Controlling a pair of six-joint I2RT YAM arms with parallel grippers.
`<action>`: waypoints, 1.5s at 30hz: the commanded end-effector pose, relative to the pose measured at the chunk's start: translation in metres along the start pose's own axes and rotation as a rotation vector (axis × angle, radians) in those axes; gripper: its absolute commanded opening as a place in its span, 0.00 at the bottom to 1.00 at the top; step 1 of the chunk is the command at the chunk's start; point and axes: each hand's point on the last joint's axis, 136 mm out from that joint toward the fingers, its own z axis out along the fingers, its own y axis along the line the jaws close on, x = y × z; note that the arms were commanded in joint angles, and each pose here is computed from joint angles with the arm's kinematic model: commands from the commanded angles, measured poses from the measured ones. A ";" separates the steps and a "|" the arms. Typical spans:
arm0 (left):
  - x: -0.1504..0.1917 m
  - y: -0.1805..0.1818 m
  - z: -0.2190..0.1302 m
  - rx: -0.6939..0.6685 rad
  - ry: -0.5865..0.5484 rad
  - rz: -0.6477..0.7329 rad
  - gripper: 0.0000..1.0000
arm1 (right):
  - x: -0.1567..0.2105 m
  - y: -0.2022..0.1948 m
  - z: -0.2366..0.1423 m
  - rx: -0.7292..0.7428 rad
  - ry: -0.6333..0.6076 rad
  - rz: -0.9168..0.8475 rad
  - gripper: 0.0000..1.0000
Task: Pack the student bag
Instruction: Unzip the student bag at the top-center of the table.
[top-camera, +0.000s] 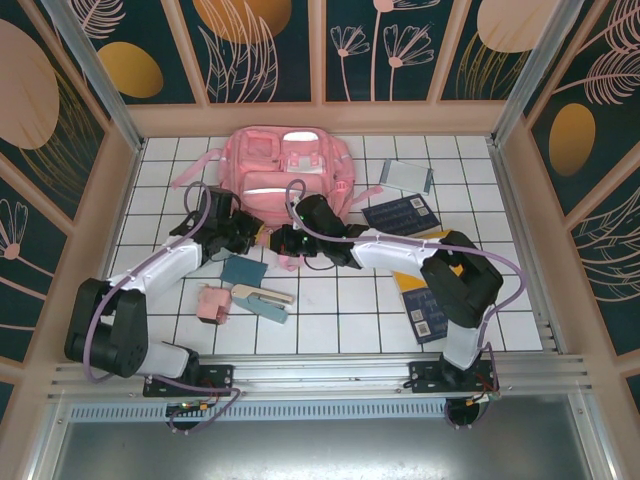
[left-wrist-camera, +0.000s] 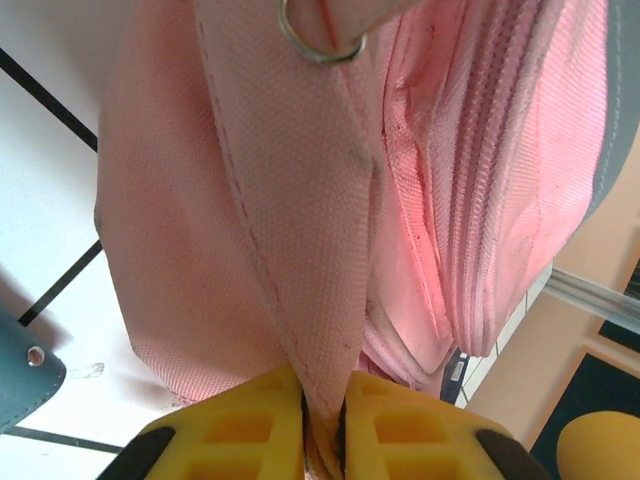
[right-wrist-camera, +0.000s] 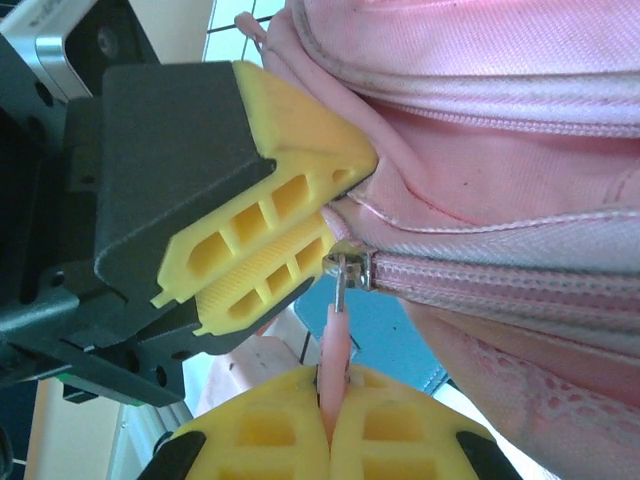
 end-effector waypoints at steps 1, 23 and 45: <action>-0.022 -0.004 0.007 -0.017 -0.082 0.030 0.18 | 0.003 0.038 0.000 -0.114 0.015 -0.100 0.00; -0.055 0.005 -0.024 -0.027 -0.192 0.066 0.00 | 0.028 -0.054 -0.019 0.145 0.089 -0.045 0.00; -0.063 -0.006 -0.035 0.000 -0.207 0.082 0.00 | -0.013 -0.167 -0.080 0.315 0.050 0.070 0.00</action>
